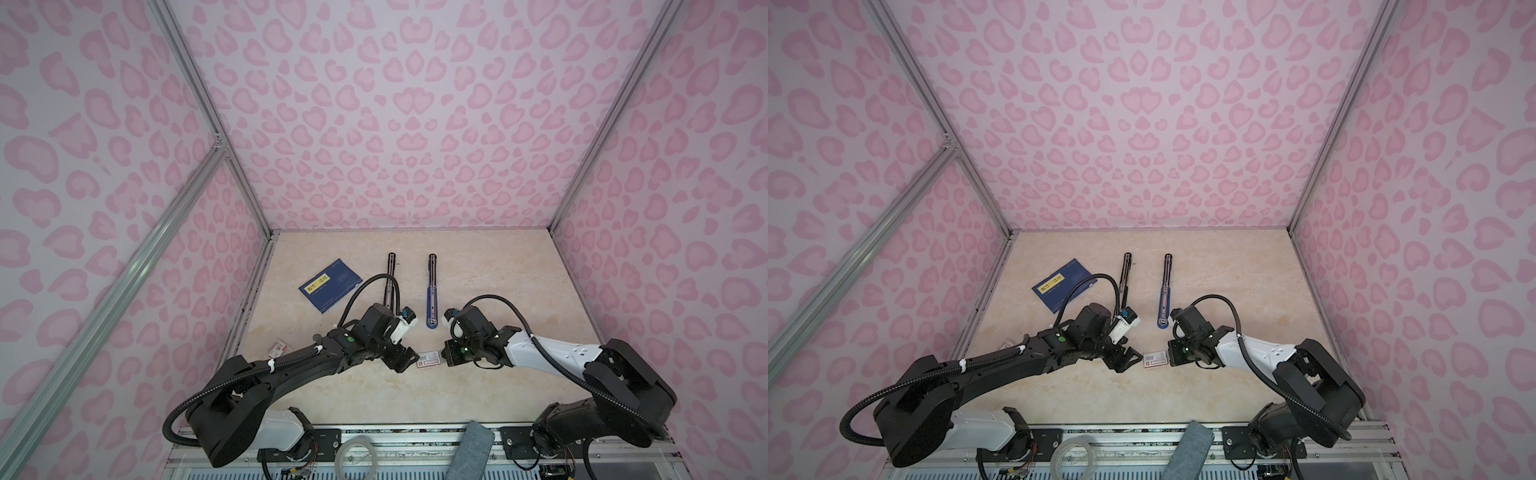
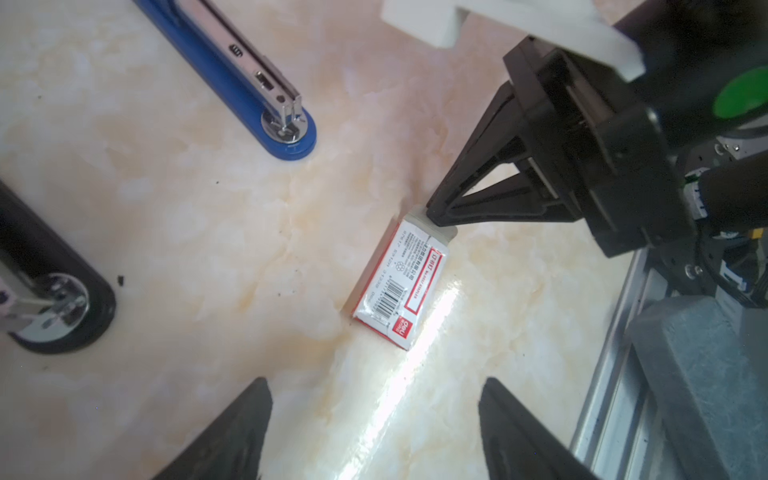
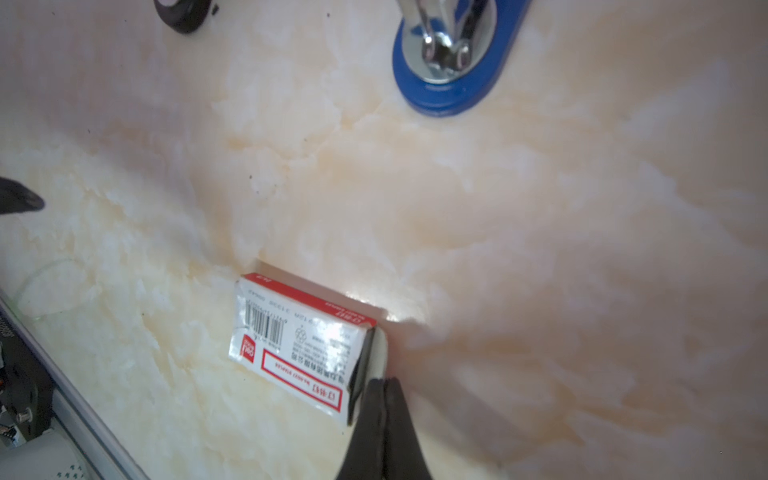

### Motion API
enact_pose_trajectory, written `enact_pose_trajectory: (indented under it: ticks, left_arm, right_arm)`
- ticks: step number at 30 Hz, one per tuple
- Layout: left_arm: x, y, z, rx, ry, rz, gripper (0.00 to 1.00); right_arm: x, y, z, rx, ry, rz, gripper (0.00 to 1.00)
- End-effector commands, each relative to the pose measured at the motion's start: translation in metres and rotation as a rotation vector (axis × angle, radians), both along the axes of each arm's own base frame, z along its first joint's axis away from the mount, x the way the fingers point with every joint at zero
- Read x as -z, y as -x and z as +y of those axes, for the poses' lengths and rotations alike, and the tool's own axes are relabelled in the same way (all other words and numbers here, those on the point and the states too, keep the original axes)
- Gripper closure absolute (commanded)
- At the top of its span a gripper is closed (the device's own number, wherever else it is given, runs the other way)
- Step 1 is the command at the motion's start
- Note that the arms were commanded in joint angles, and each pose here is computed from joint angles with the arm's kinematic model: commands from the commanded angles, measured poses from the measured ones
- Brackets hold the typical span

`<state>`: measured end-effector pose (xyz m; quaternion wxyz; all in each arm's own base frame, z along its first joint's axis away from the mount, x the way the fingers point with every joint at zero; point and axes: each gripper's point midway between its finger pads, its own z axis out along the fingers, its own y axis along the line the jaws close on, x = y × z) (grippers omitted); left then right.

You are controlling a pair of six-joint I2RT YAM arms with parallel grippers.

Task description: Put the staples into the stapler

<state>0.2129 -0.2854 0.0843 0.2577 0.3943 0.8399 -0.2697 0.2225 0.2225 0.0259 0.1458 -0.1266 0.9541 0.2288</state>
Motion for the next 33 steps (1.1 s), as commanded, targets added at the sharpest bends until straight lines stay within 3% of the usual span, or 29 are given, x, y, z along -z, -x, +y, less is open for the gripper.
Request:
enact_pose_trajectory:
  ticks: [1, 7, 17, 33]
  left_arm:
    - [-0.002, 0.000, -0.016, 0.169, -0.009, -0.117, 0.19]
    - [0.025, 0.001, -0.028, 0.314, -0.121, -0.181, 0.21]
    - [0.051, 0.010, -0.043, 0.467, -0.188, -0.171, 0.24]
    - [0.067, 0.018, -0.049, 0.493, -0.183, -0.090, 0.41]
  right_arm:
    - [0.001, 0.004, -0.002, -0.018, -0.013, 0.006, 1.00]
    - [0.001, 0.002, -0.002, -0.016, -0.027, 0.001, 1.00]
    - [0.006, 0.000, 0.001, -0.014, -0.033, 0.013, 1.00]
    - [0.009, -0.003, 0.001, 0.003, -0.037, 0.016, 1.00]
